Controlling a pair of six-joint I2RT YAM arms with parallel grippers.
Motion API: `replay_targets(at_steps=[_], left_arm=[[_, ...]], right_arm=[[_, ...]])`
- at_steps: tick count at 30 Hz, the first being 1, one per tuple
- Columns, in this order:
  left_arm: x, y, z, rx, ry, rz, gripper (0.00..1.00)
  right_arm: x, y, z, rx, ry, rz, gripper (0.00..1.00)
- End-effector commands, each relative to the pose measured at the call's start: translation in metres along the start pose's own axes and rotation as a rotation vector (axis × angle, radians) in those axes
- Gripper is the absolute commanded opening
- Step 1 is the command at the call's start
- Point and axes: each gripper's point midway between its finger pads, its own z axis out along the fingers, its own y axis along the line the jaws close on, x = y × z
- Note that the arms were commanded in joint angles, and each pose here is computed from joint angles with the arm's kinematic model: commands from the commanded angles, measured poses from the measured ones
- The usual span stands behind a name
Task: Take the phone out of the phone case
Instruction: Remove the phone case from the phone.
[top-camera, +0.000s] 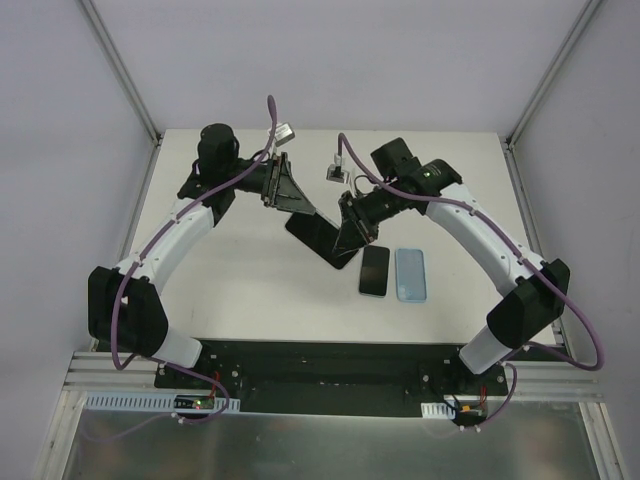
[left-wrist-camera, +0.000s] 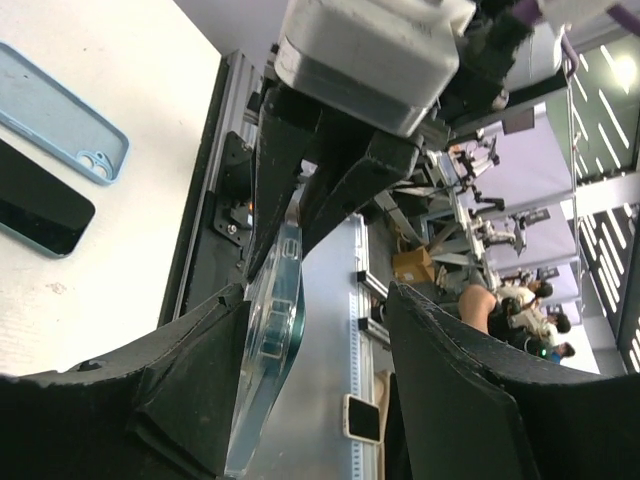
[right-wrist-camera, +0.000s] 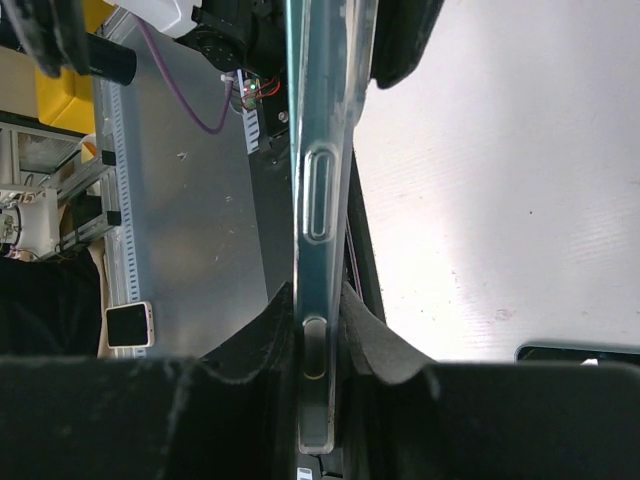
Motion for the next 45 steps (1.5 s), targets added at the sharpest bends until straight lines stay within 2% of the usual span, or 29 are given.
replay_targets(at_steps=[1,7,12,15,18,20,23,24,28,35,39,45], left_arm=[[0.011,-0.022,-0.006,0.067,0.070,0.147,0.59],[0.015,-0.018,-0.007,0.094,0.101,0.192,0.54],[0.014,-0.001,-0.004,0.075,0.085,0.177,0.35],[0.013,0.003,-0.003,0.072,0.083,0.183,0.20],[0.013,0.004,-0.002,0.075,0.085,0.197,0.14],[0.013,0.007,-0.002,0.071,0.083,0.196,0.00],[0.011,0.011,-0.001,0.057,0.070,0.185,0.00],[0.010,0.011,-0.001,0.050,0.062,0.193,0.00],[-0.007,0.011,-0.007,-0.009,0.000,0.230,0.00],[-0.033,0.004,-0.013,-0.093,-0.094,0.224,0.00],[-0.051,0.002,-0.023,-0.137,-0.158,0.225,0.00],[-0.073,-0.003,-0.041,-0.178,-0.258,0.252,0.00]], right_arm=[[-0.027,0.021,-0.012,-0.075,-0.079,-0.067,0.00],[-0.032,0.019,-0.014,-0.061,-0.077,-0.070,0.00],[-0.039,0.019,-0.016,-0.042,-0.091,-0.083,0.00],[-0.042,0.016,-0.017,-0.027,-0.094,-0.083,0.00],[-0.048,0.012,-0.018,-0.001,-0.107,-0.084,0.00],[-0.055,0.008,-0.020,0.026,-0.124,-0.078,0.00],[-0.064,-0.001,-0.023,0.087,-0.158,-0.066,0.00],[-0.067,-0.005,-0.024,0.108,-0.169,-0.051,0.02],[-0.073,-0.022,-0.030,0.168,-0.213,0.009,0.30],[-0.077,-0.044,-0.038,0.193,-0.286,0.104,0.57],[-0.082,-0.052,-0.045,0.161,-0.339,0.161,0.66],[-0.096,-0.055,-0.066,0.067,-0.475,0.215,0.69]])
